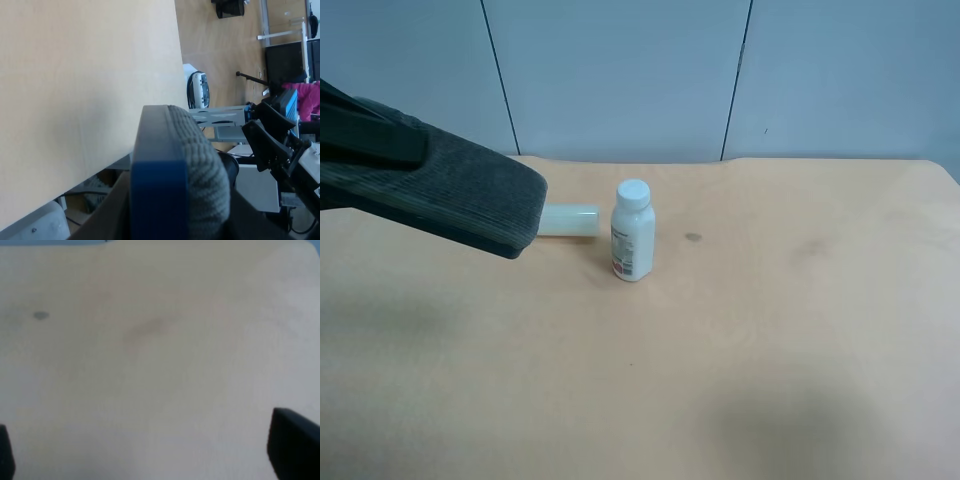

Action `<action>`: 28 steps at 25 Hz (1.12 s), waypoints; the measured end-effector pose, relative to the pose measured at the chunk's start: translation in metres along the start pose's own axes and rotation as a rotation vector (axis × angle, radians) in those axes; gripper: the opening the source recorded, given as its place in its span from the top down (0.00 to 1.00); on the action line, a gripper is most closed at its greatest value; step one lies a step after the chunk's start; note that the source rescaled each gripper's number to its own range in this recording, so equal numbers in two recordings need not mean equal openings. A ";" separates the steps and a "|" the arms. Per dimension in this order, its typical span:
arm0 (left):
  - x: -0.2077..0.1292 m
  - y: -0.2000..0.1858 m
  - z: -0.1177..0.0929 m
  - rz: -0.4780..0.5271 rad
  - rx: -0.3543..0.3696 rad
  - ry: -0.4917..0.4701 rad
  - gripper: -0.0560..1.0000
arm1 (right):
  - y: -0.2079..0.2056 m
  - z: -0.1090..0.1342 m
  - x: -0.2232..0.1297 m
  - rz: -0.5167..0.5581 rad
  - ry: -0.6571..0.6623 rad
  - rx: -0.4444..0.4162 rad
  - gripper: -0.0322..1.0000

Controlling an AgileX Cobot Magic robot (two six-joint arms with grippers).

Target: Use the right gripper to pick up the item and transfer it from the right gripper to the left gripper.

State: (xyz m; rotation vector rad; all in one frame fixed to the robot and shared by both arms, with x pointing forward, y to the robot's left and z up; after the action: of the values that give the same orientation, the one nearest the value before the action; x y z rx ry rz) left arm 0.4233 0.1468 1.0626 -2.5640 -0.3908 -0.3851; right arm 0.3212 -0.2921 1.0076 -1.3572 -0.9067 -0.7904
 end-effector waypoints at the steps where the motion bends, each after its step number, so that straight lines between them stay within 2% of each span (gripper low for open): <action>1: 0.000 0.000 0.000 0.000 0.000 0.000 0.94 | 0.000 0.000 0.000 0.000 0.000 0.000 0.00; 28: -0.002 0.000 0.007 0.011 0.035 0.014 0.94 | 0.000 0.000 0.000 0.000 0.000 0.000 0.00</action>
State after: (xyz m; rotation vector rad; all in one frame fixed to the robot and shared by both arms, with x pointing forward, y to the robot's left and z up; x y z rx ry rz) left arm 0.4227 0.1500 1.0564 -2.5269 -0.3745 -0.3886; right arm 0.3212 -0.2921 1.0076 -1.3572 -0.9067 -0.7904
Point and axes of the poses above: a point on each arm's last joint axis where the gripper is mounted, y pointing out along that axis toward the gripper, z along the wrist's bending axis when the last joint is at zero, x = y × z, the point moved 10 cm from there along y, pointing out along that axis toward the gripper, and after that the axes turned 1 degree about y, right-handed, at the moved point
